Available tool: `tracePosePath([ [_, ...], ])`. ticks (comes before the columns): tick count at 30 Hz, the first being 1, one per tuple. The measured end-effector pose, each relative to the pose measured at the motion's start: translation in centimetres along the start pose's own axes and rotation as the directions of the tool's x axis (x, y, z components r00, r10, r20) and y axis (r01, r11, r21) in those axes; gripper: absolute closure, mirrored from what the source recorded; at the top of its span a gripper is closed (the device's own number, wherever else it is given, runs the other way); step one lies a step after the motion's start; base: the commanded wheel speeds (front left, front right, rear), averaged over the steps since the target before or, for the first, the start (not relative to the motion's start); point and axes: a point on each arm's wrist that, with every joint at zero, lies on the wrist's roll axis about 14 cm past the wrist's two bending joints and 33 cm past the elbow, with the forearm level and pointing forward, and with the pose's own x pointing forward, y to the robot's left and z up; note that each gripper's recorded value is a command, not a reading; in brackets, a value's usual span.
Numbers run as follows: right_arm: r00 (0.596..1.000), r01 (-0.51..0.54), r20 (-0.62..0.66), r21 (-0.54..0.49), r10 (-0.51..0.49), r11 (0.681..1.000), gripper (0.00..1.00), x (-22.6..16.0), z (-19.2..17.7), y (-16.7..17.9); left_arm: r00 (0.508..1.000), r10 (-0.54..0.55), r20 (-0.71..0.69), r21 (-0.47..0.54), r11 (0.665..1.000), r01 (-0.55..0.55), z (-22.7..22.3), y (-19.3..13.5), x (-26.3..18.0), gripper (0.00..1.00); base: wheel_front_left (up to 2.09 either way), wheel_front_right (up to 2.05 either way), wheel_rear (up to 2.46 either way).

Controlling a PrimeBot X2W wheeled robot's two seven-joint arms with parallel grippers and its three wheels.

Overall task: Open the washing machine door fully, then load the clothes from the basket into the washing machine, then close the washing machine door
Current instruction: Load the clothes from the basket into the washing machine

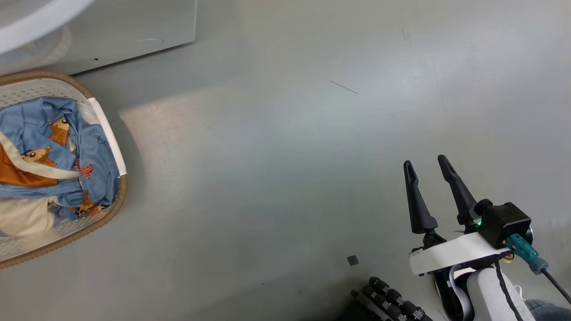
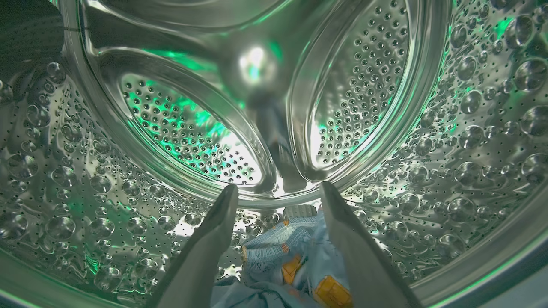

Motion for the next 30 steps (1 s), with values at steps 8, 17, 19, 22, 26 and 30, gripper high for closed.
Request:
tracePosePath([
  [8,1.000,-0.023,0.015,0.004,0.023,1.000,0.00,0.5,0.4,0.6,1.000,0.013,-0.009,-0.005,1.000,-0.013,0.6,0.3,-0.6,0.00,0.00,0.00,0.00],
  [17,0.999,-0.036,0.034,0.008,0.036,0.999,0.00,0.8,0.9,0.9,0.999,0.023,-0.035,-0.027,0.999,-0.024,0.7,0.0,-1.4,0.00,0.00,0.00,0.00],
  [19,0.998,-0.042,0.035,0.007,0.042,0.999,0.00,0.9,0.9,1.1,0.999,0.021,-0.037,-0.041,0.999,-0.023,0.8,-0.3,-1.6,0.00,0.00,0.00,0.00],
  [22,0.998,-0.055,0.039,0.009,0.054,0.998,0.00,1.2,1.0,1.4,0.999,0.022,-0.048,-0.048,0.999,-0.025,0.7,-0.3,-1.9,0.00,0.00,0.00,0.00],
  [26,0.996,-0.073,0.059,0.007,0.072,0.997,0.00,1.7,1.6,1.9,0.998,0.024,-0.057,-0.059,0.998,-0.027,0.9,-0.5,-2.4,0.00,0.00,0.00,0.00],
  [30,0.993,-0.089,0.077,0.007,0.088,0.996,0.00,2.1,2.1,2.4,0.998,0.021,-0.059,-0.059,0.998,-0.024,1.2,-0.3,-3.0,0.00,0.00,0.00,0.00],
])
